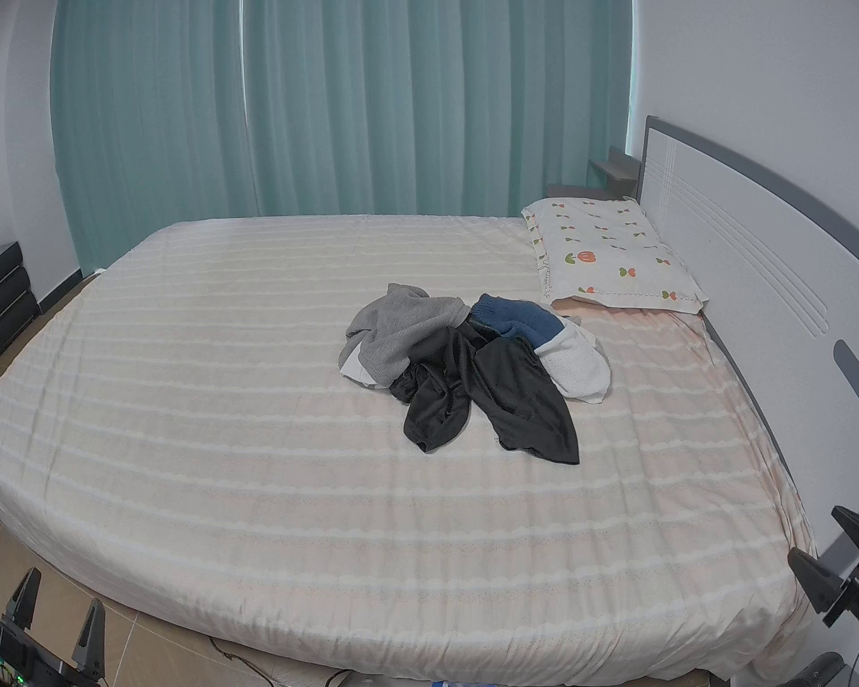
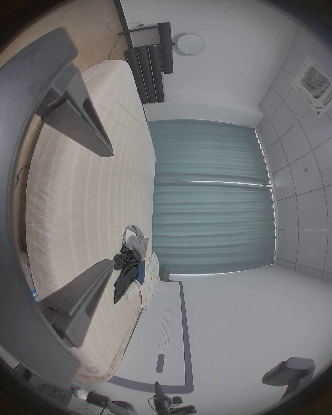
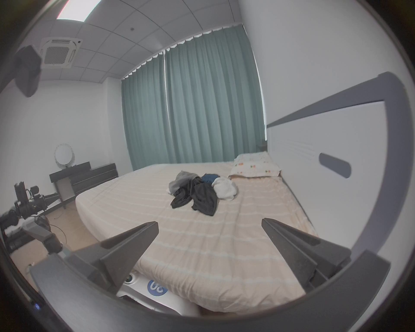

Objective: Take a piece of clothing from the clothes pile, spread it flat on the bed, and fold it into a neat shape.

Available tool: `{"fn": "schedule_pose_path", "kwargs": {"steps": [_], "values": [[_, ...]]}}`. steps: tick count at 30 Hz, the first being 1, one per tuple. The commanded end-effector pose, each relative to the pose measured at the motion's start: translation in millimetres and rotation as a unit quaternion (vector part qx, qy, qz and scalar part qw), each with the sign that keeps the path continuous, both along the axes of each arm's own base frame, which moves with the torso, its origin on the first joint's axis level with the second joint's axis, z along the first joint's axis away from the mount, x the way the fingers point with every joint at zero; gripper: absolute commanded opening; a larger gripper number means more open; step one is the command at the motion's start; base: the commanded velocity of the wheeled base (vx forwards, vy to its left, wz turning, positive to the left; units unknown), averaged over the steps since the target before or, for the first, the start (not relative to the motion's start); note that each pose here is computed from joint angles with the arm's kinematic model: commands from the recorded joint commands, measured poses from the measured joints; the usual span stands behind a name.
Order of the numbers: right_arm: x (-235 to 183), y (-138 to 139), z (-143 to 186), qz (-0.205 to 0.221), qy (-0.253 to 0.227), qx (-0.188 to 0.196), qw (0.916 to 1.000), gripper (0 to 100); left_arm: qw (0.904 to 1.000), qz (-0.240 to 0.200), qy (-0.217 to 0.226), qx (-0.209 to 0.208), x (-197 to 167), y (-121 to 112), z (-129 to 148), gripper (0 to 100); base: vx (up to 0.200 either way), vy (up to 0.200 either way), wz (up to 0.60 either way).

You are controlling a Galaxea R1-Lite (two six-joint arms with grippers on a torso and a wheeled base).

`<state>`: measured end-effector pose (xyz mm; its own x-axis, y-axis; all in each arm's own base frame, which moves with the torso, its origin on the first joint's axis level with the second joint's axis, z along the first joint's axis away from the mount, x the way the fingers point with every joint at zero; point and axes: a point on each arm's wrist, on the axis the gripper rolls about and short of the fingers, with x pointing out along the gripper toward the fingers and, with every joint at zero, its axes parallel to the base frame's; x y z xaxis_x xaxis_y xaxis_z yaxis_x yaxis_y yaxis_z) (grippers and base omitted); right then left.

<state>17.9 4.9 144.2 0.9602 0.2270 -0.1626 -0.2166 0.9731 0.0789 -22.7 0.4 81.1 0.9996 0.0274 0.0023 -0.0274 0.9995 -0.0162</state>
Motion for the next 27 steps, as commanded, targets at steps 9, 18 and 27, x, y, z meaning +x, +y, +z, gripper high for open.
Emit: {"fn": "schedule_pose_path", "kwargs": {"steps": [9,18,27], "values": [[277,67,-101,0.023,0.256,0.000,0.9663,100,1.0000,0.000,0.000,0.000,0,0,-5,100,0.000,0.000,0.00],[373,128,-135,-0.031,0.234,0.034,0.9711,100,1.0000,0.000,0.000,0.000,0,0,-5,100,0.000,0.000,0.00],[413,152,-156,-0.092,0.250,0.097,0.9590,100,1.0000,0.000,0.000,0.000,0,0,-5,100,0.000,0.000,0.00]]}}
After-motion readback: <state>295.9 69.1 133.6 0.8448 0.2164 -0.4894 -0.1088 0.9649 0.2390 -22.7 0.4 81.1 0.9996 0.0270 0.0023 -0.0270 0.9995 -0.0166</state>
